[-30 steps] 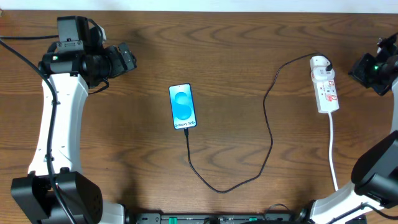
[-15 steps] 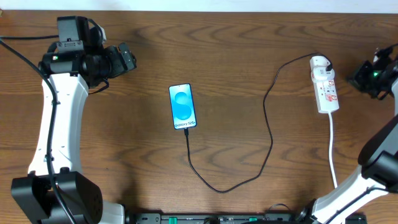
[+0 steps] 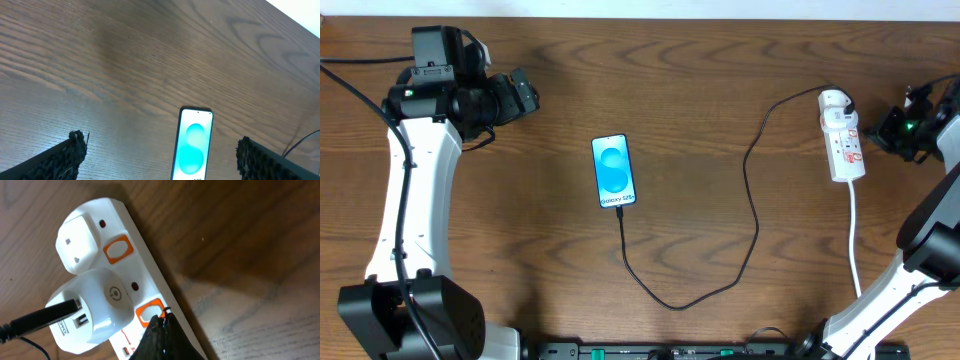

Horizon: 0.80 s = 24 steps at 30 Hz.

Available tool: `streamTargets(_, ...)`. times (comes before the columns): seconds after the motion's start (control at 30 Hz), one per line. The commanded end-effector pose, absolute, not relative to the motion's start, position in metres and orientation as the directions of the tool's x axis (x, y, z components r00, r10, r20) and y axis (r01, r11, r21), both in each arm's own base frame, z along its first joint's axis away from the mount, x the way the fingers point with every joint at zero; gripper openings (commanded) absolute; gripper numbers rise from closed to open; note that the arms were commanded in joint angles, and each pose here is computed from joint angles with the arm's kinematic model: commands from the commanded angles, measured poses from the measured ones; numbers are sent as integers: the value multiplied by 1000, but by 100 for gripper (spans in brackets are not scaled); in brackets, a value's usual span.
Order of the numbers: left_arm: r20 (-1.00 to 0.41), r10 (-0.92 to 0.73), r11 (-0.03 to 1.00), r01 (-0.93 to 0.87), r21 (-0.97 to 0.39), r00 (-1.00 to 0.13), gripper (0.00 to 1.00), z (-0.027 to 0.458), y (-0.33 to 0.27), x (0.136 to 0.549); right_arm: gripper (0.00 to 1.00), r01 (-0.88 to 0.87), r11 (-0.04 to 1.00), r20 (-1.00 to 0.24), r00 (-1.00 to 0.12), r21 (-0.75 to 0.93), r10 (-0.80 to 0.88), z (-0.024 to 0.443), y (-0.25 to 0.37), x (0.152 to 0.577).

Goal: Plug charger to phone and switch on socket
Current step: 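Move the right gripper to the power strip's orange switch, then press the orange switch beside the charger plug with the right gripper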

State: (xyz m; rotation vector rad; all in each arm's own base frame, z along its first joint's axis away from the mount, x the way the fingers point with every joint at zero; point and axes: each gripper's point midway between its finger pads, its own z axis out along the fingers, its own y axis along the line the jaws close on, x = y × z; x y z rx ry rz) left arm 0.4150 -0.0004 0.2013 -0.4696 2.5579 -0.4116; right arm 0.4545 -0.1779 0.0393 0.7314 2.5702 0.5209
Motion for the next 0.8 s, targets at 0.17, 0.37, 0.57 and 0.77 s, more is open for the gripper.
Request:
streamTargets(0.17, -431, -399, 898, -248, -365, -809, 98, 205, 2, 415, 1, 344, 820, -305, -806, 457, 507, 29, -165, 467)
streamTargets(0.37, -432, -398, 898, -247, -365, -809, 98, 205, 2, 415, 1, 326, 829, -304, -818, 454, 488, 26, -159, 468)
streamTargets(0.57, -431, -399, 897, -248, -365, -809, 98, 205, 2, 415, 1, 328, 828, -300, -819, 454, 489, 26, -158, 467)
streamTargets(0.77, -431, -399, 898, -248, -365, -809, 98, 205, 2, 415, 1, 328, 828, -289, -825, 456, 486, 24, -154, 466)
